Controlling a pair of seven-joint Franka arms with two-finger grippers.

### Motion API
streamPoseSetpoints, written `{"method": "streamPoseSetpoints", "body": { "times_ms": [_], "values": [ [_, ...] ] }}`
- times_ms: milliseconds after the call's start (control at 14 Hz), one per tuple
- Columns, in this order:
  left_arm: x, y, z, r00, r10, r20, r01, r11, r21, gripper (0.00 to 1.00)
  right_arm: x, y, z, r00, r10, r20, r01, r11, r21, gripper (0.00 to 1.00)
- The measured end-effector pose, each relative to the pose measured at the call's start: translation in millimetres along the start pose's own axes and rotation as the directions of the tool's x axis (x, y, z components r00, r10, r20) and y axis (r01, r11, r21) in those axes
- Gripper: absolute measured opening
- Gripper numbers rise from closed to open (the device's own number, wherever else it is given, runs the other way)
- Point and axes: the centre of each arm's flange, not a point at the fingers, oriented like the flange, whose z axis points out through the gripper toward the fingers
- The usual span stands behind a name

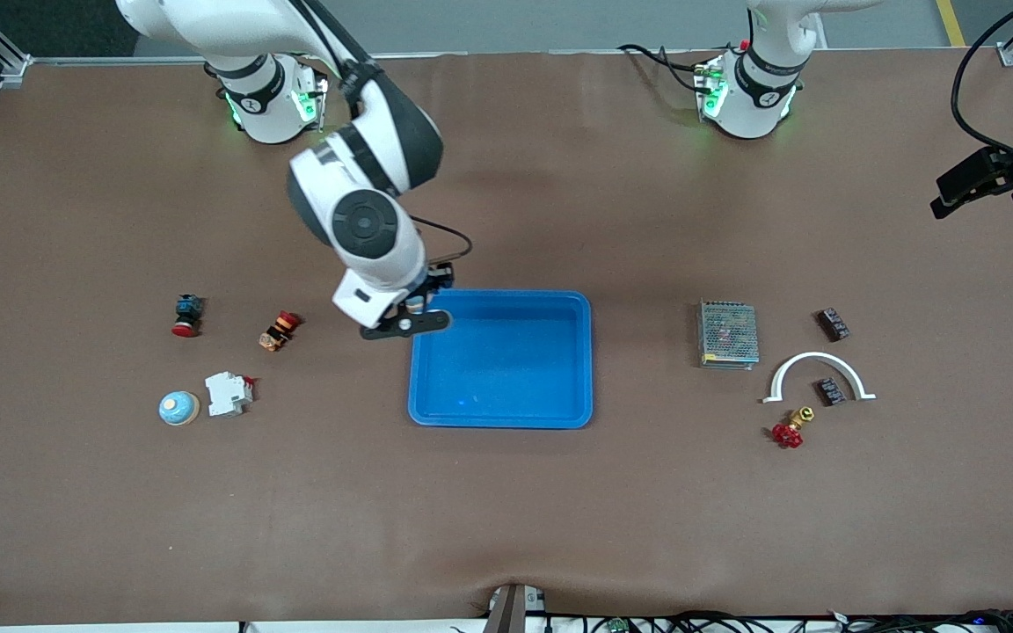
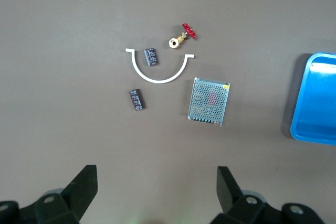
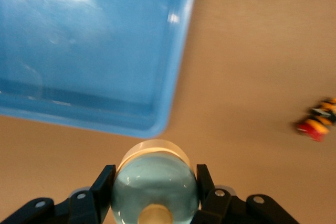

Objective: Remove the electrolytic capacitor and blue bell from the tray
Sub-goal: 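Carry the bell with the right gripper toward the white breaker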

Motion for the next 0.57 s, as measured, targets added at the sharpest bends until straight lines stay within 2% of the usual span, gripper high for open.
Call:
{"method": "streamPoseSetpoints", "body": {
  "times_ms": [285, 570],
  "values": [
    [0.0, 4.5, 2.3, 1.000, 0.007, 0.004, -0.007, 1.000, 0.000, 1.00, -20.3, 94.1, -54.8, 0.990, -0.141, 0.028, 0.141, 0.990, 0.016, 0.67],
    [2.7, 8.5, 12.6, 1.000, 0.014, 0.024, -0.014, 1.000, 0.002, 1.00, -48.5, 186.8, -63.7, 0.968, -0.250, 0.031, 0.249, 0.968, 0.033, 0.67]
  ]
}}
